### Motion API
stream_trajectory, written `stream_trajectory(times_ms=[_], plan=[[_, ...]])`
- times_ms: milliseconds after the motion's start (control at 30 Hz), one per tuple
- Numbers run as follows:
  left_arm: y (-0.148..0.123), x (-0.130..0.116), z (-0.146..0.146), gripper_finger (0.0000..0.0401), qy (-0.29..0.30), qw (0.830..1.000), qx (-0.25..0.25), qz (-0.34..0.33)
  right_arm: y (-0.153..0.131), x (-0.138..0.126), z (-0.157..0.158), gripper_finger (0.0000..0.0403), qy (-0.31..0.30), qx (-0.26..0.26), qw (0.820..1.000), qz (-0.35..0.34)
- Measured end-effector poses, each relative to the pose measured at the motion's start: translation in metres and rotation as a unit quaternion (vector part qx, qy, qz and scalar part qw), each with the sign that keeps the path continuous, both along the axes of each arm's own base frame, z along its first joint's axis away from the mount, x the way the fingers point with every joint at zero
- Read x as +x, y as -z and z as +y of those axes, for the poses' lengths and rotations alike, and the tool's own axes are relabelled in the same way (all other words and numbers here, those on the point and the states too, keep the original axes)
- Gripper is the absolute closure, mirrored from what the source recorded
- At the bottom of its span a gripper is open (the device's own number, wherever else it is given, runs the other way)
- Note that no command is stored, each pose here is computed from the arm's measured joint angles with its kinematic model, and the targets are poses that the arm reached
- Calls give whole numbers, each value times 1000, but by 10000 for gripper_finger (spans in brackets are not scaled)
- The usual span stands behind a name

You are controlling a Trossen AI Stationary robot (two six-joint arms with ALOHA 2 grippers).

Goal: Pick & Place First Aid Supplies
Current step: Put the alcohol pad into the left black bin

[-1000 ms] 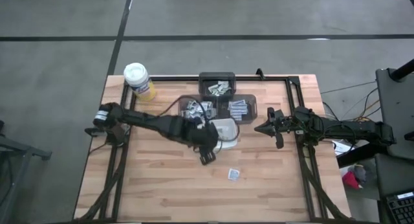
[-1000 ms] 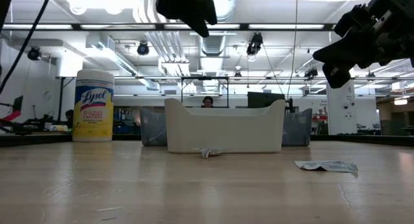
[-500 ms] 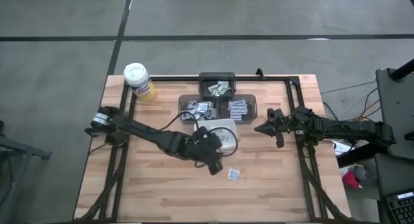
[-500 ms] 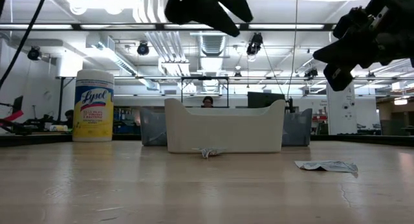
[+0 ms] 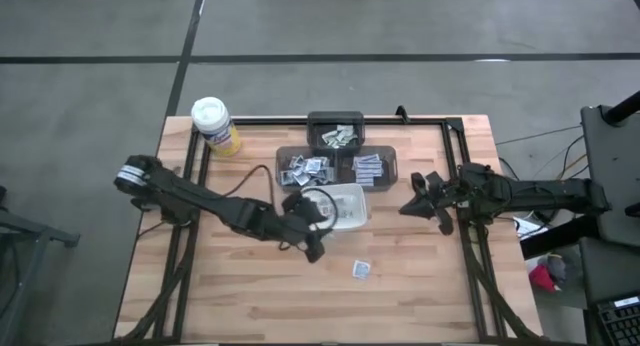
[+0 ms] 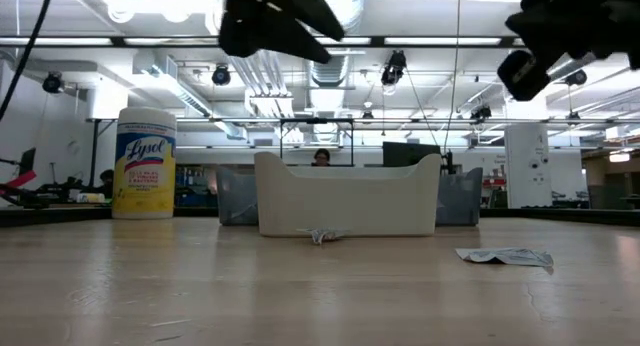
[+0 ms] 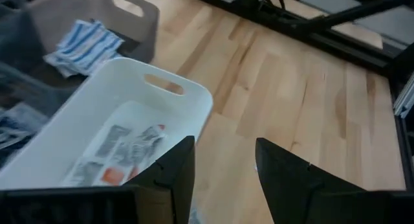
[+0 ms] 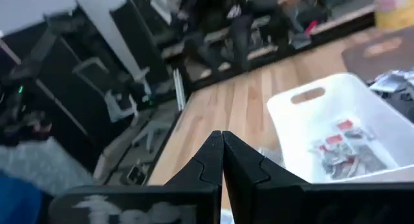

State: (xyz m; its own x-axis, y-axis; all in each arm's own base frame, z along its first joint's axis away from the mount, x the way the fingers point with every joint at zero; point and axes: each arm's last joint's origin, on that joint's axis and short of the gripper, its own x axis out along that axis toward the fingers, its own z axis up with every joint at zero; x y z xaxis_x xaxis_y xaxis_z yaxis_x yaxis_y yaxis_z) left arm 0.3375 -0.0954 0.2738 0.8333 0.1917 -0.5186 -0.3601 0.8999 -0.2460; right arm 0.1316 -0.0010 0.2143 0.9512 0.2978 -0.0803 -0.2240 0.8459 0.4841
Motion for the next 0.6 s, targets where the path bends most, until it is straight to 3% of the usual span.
stream_trajectory(times_ms=[300, 600], plan=[[-7, -59, 19, 245, -4, 1000, 4, -22, -41, 7, 18, 394, 10, -56, 982, 179], [-1, -110, 33, 245, 6, 999, 3, -50, -75, 51, 45, 394, -27, -76, 966, 246]])
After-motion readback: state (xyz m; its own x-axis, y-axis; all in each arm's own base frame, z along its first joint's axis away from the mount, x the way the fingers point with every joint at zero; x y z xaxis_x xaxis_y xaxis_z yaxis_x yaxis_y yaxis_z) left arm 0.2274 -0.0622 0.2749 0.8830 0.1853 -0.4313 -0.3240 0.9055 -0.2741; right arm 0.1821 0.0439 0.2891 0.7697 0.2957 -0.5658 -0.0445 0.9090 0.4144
